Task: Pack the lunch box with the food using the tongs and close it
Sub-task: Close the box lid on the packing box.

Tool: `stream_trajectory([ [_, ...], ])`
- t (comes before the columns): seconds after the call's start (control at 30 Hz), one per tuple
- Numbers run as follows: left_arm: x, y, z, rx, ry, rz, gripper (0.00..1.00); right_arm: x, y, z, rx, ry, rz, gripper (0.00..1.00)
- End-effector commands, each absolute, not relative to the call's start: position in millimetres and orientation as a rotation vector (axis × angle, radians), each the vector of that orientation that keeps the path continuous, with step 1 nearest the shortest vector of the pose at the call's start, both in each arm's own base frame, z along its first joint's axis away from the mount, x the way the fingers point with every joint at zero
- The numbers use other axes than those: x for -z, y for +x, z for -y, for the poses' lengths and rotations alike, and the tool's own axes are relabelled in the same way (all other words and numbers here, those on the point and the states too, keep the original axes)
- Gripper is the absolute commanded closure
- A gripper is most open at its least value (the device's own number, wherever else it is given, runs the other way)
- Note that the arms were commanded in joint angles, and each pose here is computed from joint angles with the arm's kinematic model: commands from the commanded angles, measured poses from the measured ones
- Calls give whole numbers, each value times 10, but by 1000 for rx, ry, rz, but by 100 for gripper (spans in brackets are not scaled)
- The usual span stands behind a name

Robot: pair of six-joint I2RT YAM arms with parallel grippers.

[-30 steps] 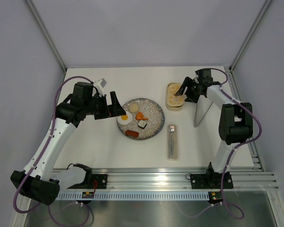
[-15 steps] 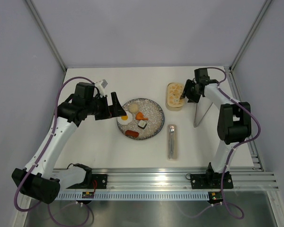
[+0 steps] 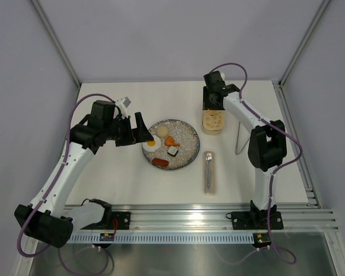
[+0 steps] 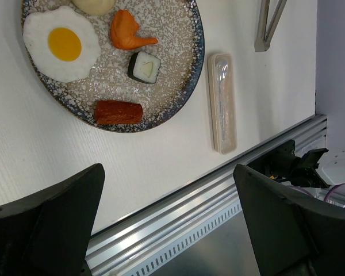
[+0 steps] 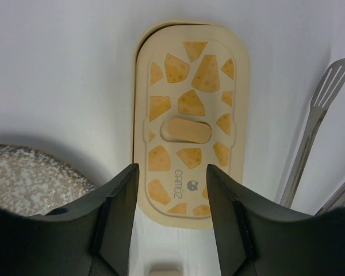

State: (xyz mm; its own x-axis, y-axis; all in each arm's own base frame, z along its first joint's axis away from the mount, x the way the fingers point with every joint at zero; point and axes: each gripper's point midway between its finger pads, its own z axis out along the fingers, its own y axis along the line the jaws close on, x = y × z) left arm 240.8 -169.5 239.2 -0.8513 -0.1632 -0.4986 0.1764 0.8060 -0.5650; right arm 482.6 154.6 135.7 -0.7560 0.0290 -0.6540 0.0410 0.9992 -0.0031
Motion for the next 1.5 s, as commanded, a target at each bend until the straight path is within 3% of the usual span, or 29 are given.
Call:
stream_trajectory([
  [0.0,-2472,2473,1711,855,20,-2401,1,-1296,4899,-1399,201,15,-2439,43],
  [0.5,-2432,2480,1695,847,16,-2412,1,-922,4919,-1465,302,-57,-2507,43],
  [1.47,-2412,2478,1683,843,10,-2416,1,-732,5086,-1425,404,-45,-2457,48],
])
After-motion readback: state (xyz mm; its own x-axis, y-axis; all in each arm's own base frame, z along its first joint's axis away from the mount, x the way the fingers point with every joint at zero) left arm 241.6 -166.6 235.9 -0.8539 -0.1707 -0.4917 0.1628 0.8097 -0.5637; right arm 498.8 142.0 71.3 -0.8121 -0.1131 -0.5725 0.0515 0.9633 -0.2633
